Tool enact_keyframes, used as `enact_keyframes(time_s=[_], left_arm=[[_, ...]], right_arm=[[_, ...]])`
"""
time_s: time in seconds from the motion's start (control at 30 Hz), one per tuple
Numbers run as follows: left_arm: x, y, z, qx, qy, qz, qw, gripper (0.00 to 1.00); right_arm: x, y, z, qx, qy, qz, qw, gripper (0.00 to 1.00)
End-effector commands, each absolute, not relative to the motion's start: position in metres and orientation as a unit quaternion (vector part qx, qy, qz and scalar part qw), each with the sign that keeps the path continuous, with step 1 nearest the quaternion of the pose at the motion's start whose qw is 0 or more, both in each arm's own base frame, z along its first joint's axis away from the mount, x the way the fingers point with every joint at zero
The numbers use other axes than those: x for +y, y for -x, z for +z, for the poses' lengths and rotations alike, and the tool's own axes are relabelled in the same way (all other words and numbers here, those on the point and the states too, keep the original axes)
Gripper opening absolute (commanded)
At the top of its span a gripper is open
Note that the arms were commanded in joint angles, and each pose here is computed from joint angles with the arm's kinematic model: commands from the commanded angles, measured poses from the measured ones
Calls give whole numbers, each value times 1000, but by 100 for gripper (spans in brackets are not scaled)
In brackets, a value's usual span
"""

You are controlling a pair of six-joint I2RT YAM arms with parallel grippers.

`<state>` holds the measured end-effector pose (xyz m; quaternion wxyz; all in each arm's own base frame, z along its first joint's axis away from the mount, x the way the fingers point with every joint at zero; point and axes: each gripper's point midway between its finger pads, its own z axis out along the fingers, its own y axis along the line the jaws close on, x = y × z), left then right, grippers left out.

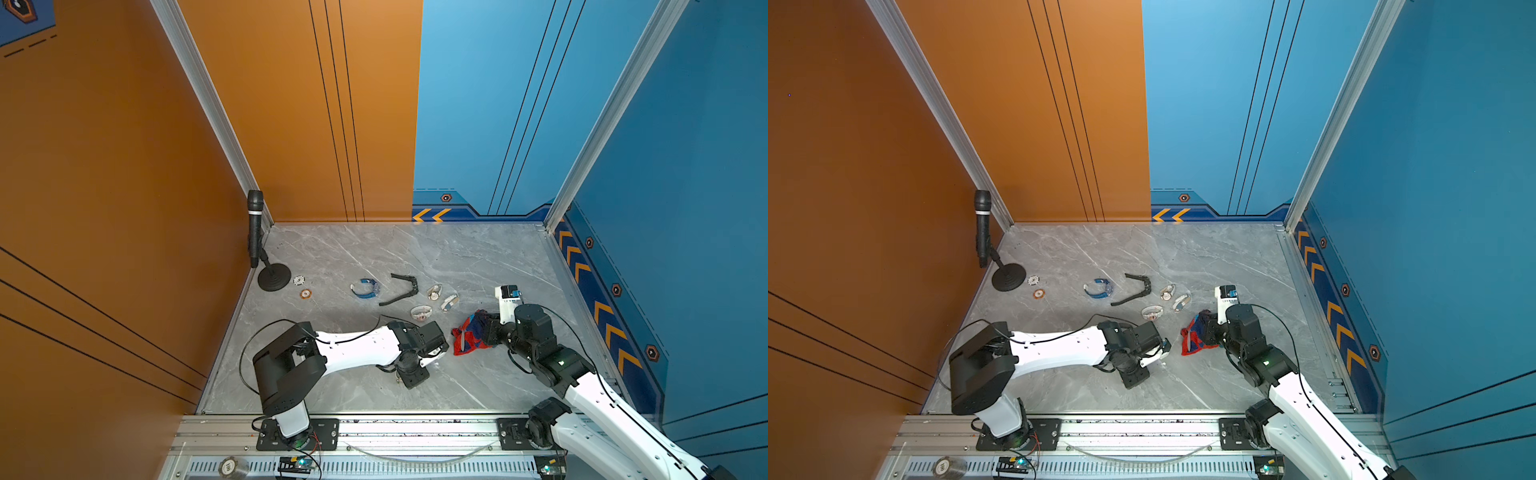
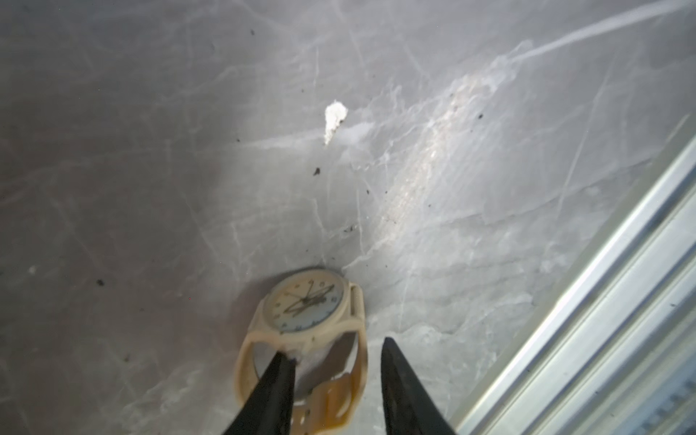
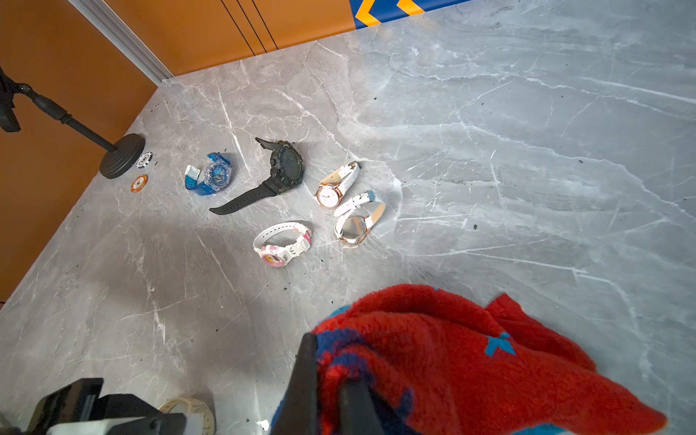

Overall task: Wipe the watch dial
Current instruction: Move the watch to the center of the board.

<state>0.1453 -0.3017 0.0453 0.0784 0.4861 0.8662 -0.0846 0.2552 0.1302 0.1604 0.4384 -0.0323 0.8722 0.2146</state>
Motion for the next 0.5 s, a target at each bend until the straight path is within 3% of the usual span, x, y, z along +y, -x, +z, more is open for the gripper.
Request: enact_keyframes(time_s=[0.0,0.17,0.3,0.47], left_arm=[[-295,-149,66,893,-428,-92,104,48],[-273,-154,74,952,-266,-109,108,56],[-243,-146,68,988,-59,-112,88,59],[-237,-136,69,986,7,-137,90,59]], right_arm=[[133,-258,168,865,40,222,448,0],[136,-259,167,864,40,231,446,0],[137,-260,168,862,40,230,449,0],[141,-263,168,859,38,241,450,0]])
